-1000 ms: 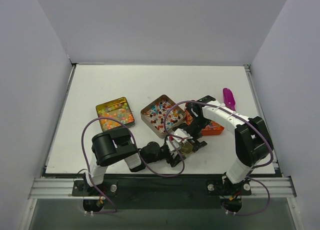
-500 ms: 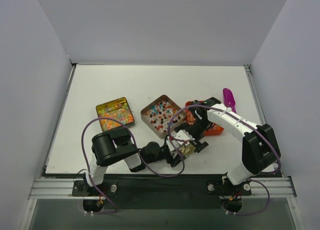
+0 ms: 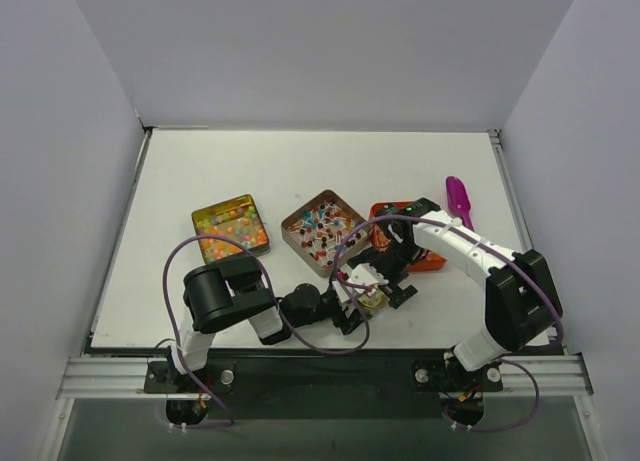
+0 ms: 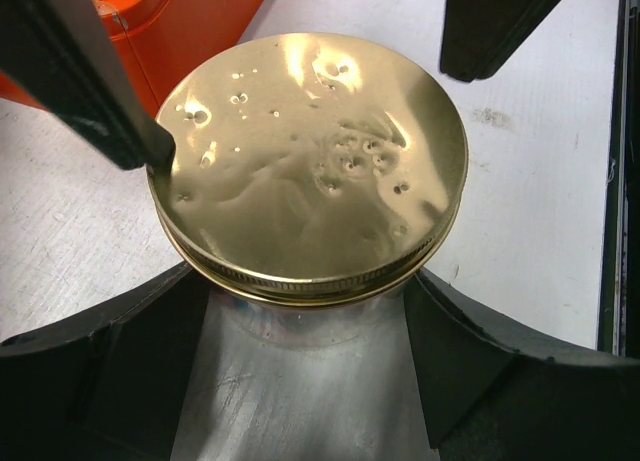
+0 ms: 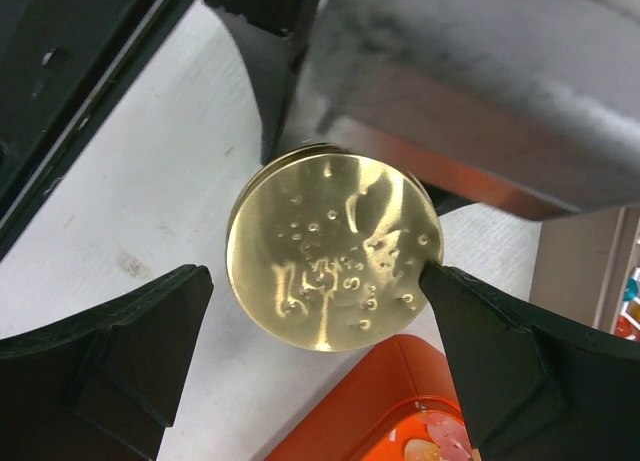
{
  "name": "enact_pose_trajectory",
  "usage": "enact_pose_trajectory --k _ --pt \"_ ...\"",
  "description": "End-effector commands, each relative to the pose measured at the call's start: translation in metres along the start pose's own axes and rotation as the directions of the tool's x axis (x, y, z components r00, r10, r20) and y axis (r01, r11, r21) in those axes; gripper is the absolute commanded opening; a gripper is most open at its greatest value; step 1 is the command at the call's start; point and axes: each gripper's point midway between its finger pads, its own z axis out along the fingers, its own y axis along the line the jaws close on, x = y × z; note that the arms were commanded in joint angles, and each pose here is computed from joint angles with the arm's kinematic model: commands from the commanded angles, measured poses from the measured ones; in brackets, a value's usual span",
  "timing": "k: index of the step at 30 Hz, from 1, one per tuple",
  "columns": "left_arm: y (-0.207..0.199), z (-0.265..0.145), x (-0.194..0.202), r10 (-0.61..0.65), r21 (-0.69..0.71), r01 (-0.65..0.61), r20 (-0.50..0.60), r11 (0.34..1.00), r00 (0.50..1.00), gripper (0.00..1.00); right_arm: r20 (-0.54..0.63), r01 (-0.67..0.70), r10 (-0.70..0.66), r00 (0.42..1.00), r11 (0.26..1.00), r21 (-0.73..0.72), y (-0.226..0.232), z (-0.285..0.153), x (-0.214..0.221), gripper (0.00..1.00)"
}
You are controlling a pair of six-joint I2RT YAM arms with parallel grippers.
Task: Pack the candies
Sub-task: Screw the bottle lid onto the packing bottle.
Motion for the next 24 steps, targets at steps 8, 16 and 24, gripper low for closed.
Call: enact_pose_trajectory --k 8,16,24 --pt "0.004 -0.056 0.132 -0.119 -0.078 0.093 -0.466 0.993 0.877 0.0 -0.069 -0.031 0.031 0.997 0.999 0.009 -0.002 0.013 0.012 1.0" --pt "0.003 -0.056 0.132 -0.125 -0.078 0.1 -0.466 0.992 0.876 0.0 -0.093 -0.044 0.044 0.995 0.999 -0.005 0.002 0.014 0.016 1.0" --pt "0.005 -0.056 0.131 -0.119 -0.089 0.088 -0.461 0.992 0.879 0.0 -0.118 -0.222 0.21 0.971 0.97 -0.099 0.013 0.024 0.021 0.62"
